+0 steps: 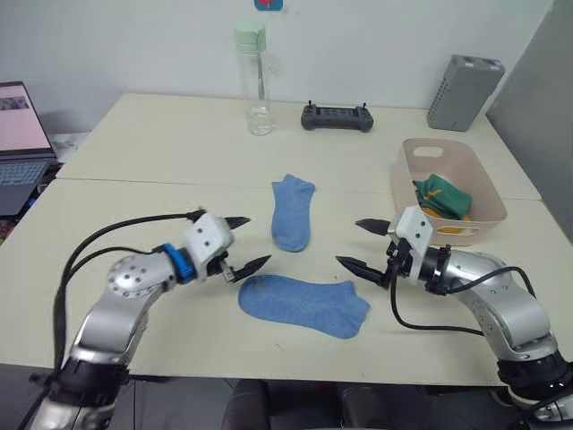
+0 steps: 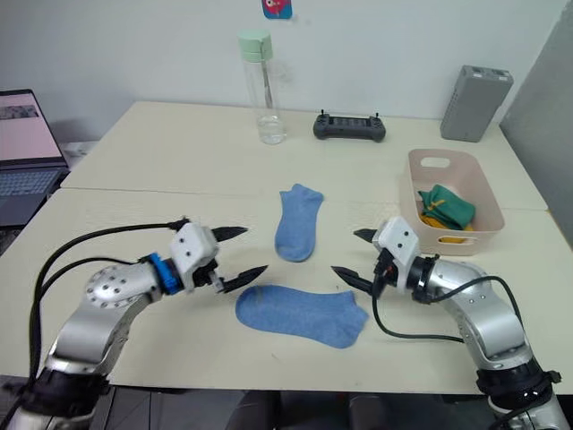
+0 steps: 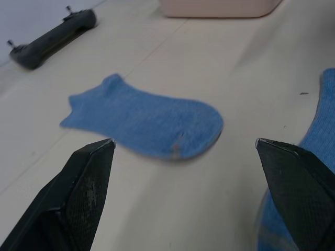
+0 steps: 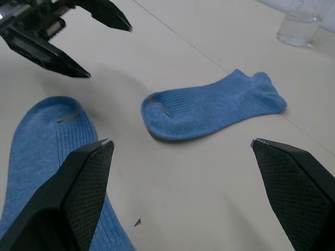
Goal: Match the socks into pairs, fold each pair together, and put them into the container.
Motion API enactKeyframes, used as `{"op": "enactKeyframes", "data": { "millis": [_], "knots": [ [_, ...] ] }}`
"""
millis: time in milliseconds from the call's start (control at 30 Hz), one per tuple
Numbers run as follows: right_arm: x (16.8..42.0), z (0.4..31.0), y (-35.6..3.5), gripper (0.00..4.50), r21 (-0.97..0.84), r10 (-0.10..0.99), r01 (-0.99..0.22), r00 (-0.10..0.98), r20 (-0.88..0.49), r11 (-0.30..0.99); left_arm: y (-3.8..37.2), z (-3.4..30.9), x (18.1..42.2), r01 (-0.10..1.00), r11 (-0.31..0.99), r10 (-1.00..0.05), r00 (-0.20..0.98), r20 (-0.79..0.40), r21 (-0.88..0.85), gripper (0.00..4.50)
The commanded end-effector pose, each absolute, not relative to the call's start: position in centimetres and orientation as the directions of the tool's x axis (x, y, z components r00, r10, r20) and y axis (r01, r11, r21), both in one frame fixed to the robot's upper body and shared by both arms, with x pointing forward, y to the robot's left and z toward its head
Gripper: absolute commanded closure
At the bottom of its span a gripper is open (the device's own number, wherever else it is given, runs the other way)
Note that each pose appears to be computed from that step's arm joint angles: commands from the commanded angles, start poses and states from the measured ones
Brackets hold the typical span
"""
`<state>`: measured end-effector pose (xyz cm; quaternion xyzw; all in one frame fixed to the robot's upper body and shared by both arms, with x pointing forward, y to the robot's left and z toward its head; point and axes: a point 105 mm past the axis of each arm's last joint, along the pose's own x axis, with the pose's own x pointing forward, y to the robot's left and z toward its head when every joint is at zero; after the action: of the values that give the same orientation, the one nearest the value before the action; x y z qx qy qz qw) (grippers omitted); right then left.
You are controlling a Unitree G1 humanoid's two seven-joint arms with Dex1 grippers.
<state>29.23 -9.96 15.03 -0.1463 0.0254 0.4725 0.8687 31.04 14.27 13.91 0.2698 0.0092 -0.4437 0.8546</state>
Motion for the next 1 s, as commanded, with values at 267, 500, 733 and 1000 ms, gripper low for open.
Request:
{"op": "enactKeyframes", "data": {
  "millis": [267,500,733,1000],
  "knots": [
    [28.8,15.9,-9.6,0.00,-0.277,0.807,-0.812,0.567,-0.168,0.513,12.0,10.9,34.1,0.787,0.382,-0.739,0.575,-0.351,0.485,0.02],
    [28.8,16.2,-9.8,0.00,-0.292,0.796,-0.801,0.581,-0.171,0.523,11.1,10.3,35.8,0.780,0.384,-0.737,0.581,-0.345,0.493,1.48],
    [28.9,16.3,-9.8,0.00,-0.288,0.792,-0.796,0.588,-0.163,0.532,10.9,10.5,36.1,0.777,0.410,-0.746,0.587,-0.315,0.478,3.72],
    [29.0,16.2,-9.8,0.00,-0.287,0.795,-0.799,0.584,-0.163,0.528,11.8,12.3,35.7,0.780,0.496,-0.759,0.603,-0.246,0.382,4.48]
  ]
}}
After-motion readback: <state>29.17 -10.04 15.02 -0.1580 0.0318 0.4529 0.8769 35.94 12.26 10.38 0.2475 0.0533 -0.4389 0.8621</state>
